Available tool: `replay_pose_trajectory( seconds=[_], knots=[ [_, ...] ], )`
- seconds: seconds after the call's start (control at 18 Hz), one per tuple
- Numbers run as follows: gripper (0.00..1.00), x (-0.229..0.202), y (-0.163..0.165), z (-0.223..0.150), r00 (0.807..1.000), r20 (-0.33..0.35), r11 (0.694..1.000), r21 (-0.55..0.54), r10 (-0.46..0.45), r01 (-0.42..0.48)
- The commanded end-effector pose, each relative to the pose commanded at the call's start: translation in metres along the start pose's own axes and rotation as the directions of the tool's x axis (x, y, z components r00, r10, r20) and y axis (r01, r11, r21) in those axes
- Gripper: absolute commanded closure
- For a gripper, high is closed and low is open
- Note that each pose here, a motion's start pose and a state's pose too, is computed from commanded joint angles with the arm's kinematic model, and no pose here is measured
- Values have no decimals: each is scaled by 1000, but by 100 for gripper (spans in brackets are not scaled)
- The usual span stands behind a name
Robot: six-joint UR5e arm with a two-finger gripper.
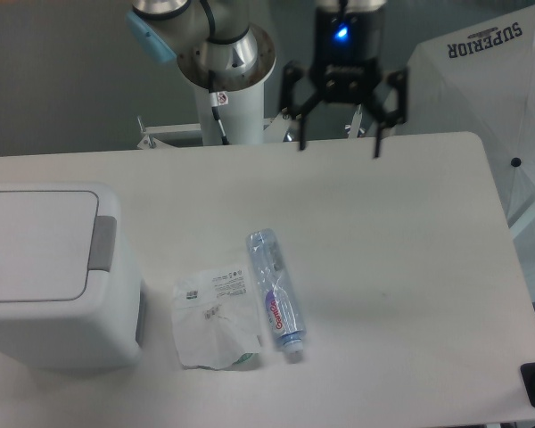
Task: Open the trash can
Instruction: 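Move the open gripper across the table toward the white trash can, then position the gripper fingers over the lid edge of the trash can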
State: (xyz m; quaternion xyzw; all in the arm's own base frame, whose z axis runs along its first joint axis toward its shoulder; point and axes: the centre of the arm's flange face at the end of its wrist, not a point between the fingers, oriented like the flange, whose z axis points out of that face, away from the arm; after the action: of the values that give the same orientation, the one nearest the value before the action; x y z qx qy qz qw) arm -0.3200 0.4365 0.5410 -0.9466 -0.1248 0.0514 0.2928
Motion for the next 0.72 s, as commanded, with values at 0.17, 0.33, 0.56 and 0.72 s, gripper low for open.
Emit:
replay_pose_trajectory(
  seconds=[0.17,0.33,0.56,0.72],
  knots=[
    [0,24,-14,15,993,-23,993,24,-117,117],
    [0,51,-28,36,977,-59,977,35,-206,209],
    [0,87,-38,60,948,-103,953,19,-300,304],
    [0,98,-40,74,937,-118,944,-7,-329,331]
  ],
)
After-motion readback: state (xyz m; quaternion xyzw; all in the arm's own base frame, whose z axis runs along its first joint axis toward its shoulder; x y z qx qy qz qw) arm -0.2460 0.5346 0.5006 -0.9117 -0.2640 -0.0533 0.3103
